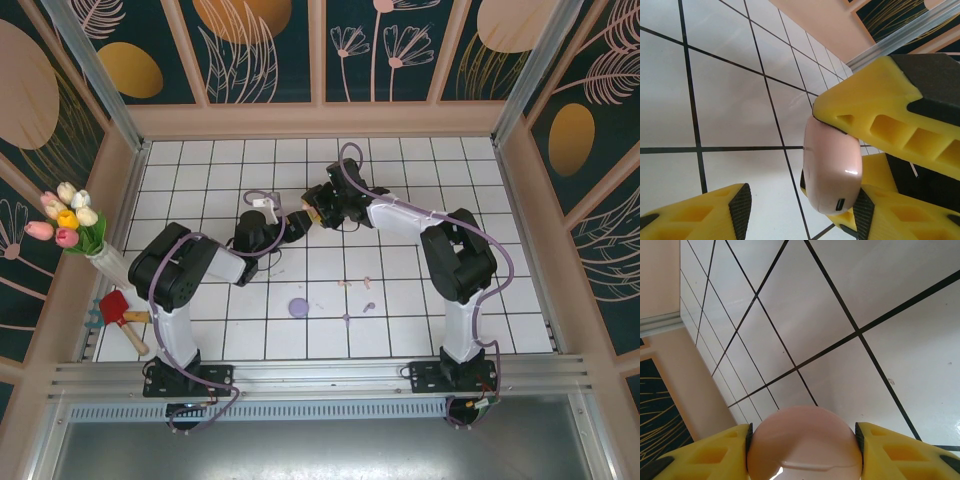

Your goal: Insert the wireless bluetooth earbuds into the charging case

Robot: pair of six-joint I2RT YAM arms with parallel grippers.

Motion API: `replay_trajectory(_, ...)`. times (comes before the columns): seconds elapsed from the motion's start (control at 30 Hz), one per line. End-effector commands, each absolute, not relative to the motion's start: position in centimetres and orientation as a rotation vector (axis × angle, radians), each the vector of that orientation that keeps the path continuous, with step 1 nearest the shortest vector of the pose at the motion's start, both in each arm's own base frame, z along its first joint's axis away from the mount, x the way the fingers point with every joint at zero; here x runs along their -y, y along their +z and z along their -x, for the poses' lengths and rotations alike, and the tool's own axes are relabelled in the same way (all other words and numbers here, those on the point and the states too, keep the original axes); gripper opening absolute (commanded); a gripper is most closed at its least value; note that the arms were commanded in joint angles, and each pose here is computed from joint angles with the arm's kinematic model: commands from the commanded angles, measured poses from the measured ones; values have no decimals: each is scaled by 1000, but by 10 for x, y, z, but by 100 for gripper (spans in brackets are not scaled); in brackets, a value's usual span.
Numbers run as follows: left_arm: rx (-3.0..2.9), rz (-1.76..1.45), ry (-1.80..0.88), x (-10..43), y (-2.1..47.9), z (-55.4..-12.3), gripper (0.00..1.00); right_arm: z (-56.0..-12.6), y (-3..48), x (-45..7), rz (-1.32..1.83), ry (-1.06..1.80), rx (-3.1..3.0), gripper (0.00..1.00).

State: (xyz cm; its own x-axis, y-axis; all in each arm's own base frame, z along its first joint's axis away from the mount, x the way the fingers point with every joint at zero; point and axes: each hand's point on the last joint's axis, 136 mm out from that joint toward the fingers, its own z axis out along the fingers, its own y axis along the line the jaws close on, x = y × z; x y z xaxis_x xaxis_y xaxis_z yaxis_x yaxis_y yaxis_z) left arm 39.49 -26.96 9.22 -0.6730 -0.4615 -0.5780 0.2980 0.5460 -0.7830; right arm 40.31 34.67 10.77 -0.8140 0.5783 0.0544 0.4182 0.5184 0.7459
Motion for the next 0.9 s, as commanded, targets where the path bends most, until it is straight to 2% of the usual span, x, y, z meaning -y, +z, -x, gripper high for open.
replay_trajectory(0.0, -1916, 135, -1207, 274, 105, -404, 58, -406, 124, -355, -835, 1213, -2530, 46)
replay_trajectory(0.27, -1915, 155, -1206, 274, 102, -407, 55, -404, 121, -358, -833, 1212, -2538, 46)
replay_trajectory(0.87, -1913, 164, -1207, 275, 98, -412, 33, -400, 119, -361, -826, 1217, -2548, 46)
